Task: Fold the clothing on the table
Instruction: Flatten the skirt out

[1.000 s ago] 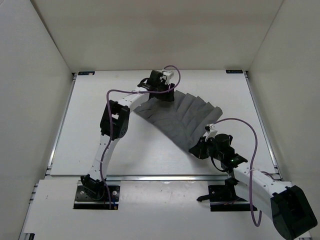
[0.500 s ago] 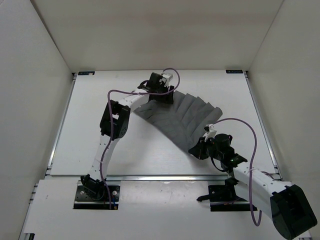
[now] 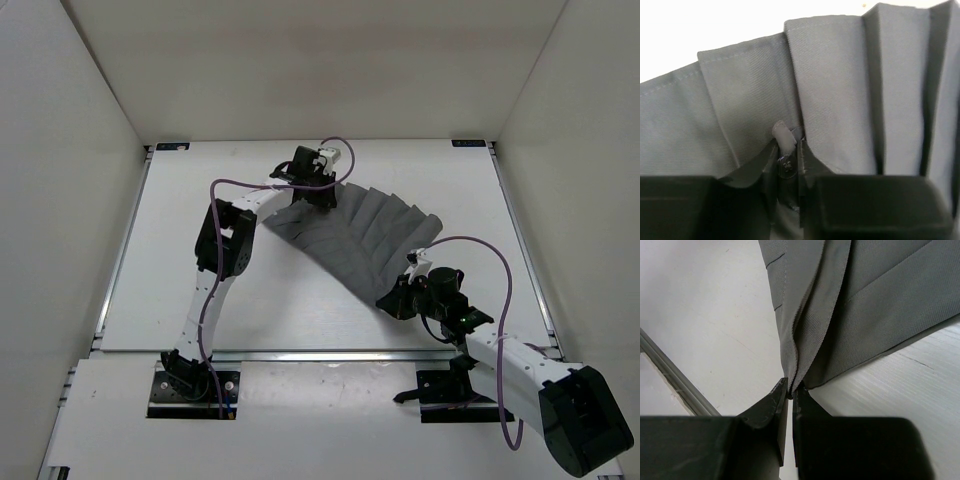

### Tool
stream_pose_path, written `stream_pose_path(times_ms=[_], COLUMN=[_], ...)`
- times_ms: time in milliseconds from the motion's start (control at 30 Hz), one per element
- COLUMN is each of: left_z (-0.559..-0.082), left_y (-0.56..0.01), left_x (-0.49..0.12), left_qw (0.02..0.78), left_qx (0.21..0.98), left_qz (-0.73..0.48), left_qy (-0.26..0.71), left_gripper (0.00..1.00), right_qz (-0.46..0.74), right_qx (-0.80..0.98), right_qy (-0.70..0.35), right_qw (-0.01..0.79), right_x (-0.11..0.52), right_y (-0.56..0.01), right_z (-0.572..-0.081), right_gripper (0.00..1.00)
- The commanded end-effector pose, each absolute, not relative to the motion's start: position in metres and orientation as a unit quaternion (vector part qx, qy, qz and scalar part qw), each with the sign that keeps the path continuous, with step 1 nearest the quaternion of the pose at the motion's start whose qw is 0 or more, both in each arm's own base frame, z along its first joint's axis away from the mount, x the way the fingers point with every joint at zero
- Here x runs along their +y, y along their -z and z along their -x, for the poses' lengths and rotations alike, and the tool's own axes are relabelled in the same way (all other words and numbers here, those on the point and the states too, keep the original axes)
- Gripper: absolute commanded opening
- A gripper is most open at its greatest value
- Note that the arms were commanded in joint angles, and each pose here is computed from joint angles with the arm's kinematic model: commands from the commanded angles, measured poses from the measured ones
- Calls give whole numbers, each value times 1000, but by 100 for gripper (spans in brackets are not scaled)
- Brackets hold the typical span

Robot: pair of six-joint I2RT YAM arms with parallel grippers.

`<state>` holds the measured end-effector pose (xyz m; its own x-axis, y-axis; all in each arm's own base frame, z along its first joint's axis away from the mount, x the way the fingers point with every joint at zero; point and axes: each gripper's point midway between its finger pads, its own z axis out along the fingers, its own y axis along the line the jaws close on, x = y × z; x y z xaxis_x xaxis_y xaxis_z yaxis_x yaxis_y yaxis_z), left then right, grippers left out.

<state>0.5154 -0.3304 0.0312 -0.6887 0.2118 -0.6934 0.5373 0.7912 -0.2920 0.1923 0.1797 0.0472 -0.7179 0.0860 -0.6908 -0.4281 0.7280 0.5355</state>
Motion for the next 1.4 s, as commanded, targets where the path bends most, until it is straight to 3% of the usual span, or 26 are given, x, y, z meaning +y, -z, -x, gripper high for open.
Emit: stream_pose_path(times_ms=[0, 33, 67, 333, 433, 533, 567, 667, 800, 1133, 1367], left_z=[-509, -508, -508, -502, -480, -451, -438, -408, -367, -284, -299], left_y=[-75, -83, -86, -161, -191, -213, -217, -232, -270, -419, -409], left_x=[-336, -337, -333, -288, -268, -252, -244, -224, -192, -128, -119], left_qw=[344, 348, 348, 413, 445, 465, 469, 496, 549, 693, 690], left_qx=[867, 863, 863, 845, 832, 820, 819, 810, 781, 656, 674], left_qz=[-226, -225, -220, -164, -151, -138, -132, -116, -84, -16, -5], left_qy=[281, 288, 292, 296, 295, 304, 302, 292, 285, 300, 266], left_gripper=[16, 4, 0, 0, 0, 7, 0, 0, 0, 0, 0], right_qz=[109, 112, 110, 115, 117, 124, 129, 143, 162, 260, 318], right_qx=[845, 843, 843, 837, 829, 825, 827, 821, 810, 726, 702], right_qy=[-360, -362, -360, -354, -355, -355, -354, -352, -348, -339, -361], right_qw=[380, 381, 383, 400, 416, 422, 418, 426, 443, 539, 525], right_x=[183, 184, 183, 180, 178, 178, 178, 180, 177, 163, 182], right_y=[-59, -61, -60, -75, -91, -103, -102, -120, -155, -317, -349], right_z=[-200, -201, -202, -212, -220, -225, -224, -227, -227, -232, -254], right_gripper=[0, 0, 1, 0, 0, 0, 0, 0, 0, 0, 0])
